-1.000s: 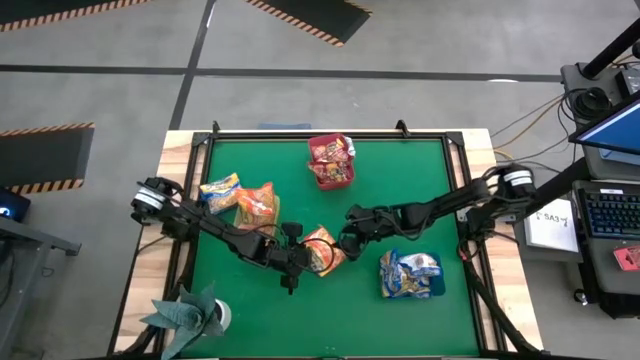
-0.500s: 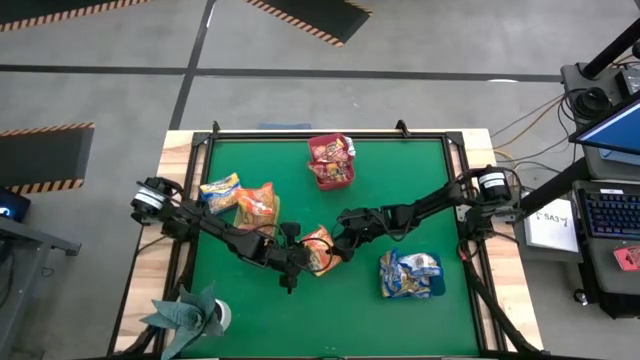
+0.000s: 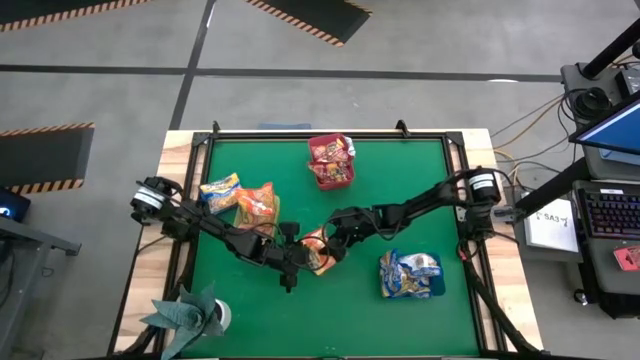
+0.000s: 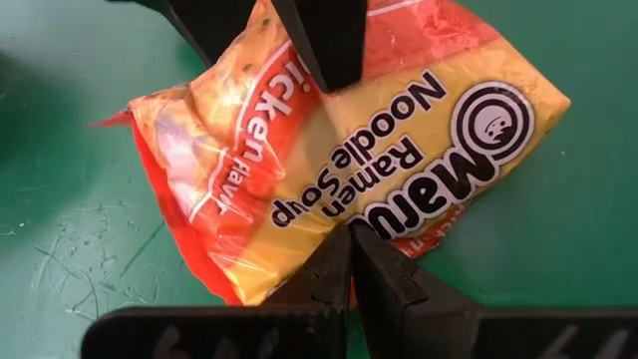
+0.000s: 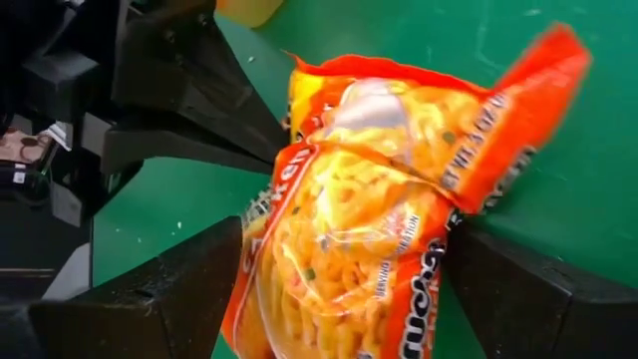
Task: Sort Maruchan noodles
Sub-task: Put the noodle pack into the yellow bin
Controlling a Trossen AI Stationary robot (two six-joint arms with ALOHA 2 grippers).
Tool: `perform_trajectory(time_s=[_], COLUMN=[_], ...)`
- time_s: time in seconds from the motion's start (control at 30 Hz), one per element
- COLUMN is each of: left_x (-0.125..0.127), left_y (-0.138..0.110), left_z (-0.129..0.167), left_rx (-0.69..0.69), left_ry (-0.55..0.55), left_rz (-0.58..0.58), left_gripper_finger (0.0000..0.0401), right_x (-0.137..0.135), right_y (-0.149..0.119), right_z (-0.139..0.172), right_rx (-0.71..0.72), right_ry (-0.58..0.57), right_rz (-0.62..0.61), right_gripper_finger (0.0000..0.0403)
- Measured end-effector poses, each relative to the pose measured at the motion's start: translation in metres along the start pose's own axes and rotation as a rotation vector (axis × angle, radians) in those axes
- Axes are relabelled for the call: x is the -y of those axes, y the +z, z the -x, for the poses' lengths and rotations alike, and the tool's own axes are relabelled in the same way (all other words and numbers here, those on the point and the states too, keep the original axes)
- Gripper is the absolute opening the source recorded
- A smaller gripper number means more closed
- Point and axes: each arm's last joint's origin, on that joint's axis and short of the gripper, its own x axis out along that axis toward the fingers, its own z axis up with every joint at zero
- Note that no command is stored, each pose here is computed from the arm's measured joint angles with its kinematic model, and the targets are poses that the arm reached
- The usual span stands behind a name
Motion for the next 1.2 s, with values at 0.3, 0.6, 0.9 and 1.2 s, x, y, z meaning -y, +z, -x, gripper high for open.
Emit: perform_trajectory(time_s=[0.3,0.6,0.9,1.2], left_x=[0.000,0.000,-0.004,-0.013], left_y=[0.000,0.000,0.002,0.015], left_z=[0.000,0.000,0.011,0.046], left_rx=[-0.001,0.003,0.006,0.081], left_ry=[-0.001,-0.001,-0.008,-0.018], left_rz=[-0.001,0.001,-0.001,-0.035], left_gripper_finger=[0.0000,0.0000,0.0000,0.0000], right_x=[-0.007,-0.006,-0.007,-0.010], right_y=[0.008,0.009,0.009,0.011], right_z=[-0.007,-0.007,-0.006,-0.003], right_rx=[-0.005,-0.008,-0.008,0.005], right_ry=[0.042,0.036,0.037,0.047], right_rz=[0.021,0.012,0.037,0.094], right_gripper_finger=[0.0288,0.0187,0.0080,0.0049])
